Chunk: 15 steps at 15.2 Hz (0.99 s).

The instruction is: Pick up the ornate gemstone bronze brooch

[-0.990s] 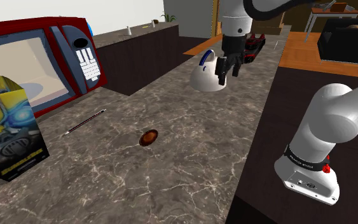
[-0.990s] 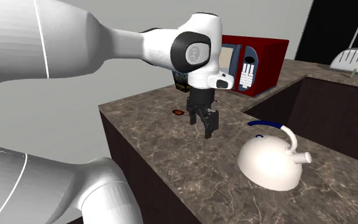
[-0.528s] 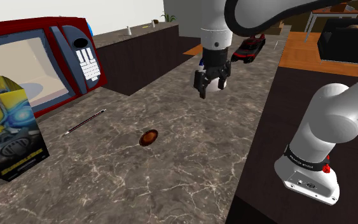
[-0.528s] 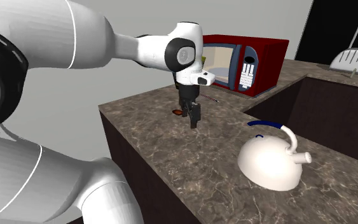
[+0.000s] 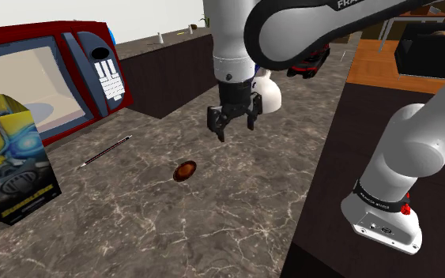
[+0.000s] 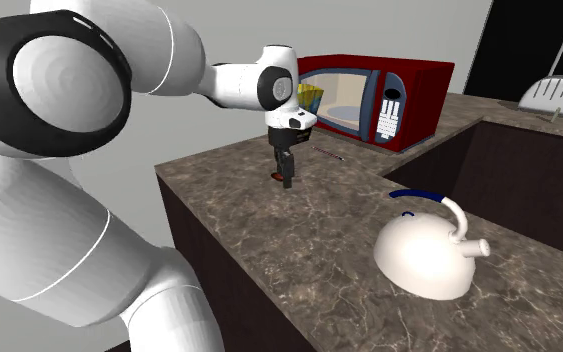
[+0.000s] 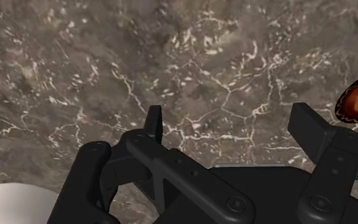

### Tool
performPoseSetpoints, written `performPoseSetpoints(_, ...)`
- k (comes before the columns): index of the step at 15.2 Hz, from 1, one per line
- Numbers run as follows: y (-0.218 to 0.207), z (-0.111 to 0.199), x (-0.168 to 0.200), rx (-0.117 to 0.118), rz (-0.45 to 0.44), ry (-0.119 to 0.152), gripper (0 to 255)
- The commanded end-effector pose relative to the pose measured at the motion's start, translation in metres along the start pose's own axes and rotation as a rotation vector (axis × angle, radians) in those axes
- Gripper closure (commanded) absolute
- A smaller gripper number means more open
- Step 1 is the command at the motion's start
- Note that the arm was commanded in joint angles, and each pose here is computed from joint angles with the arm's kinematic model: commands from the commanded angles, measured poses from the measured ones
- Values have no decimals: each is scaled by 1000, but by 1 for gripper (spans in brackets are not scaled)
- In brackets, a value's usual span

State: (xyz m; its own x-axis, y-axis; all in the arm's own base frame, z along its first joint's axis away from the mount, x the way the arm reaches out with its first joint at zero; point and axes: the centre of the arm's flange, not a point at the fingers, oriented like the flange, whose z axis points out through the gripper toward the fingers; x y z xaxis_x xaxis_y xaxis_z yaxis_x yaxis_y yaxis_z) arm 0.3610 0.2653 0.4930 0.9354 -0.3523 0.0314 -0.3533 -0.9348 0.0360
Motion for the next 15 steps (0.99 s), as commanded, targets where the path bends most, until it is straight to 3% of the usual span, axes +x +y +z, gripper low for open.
performPoseSetpoints(1, -28, 6, 1, -1, 39, 1, 0)
performPoseSetpoints(11, -158, 33, 14, -14, 216, 13, 0)
performPoseSetpoints(15, -160, 49, 14, -14, 218, 13, 0)
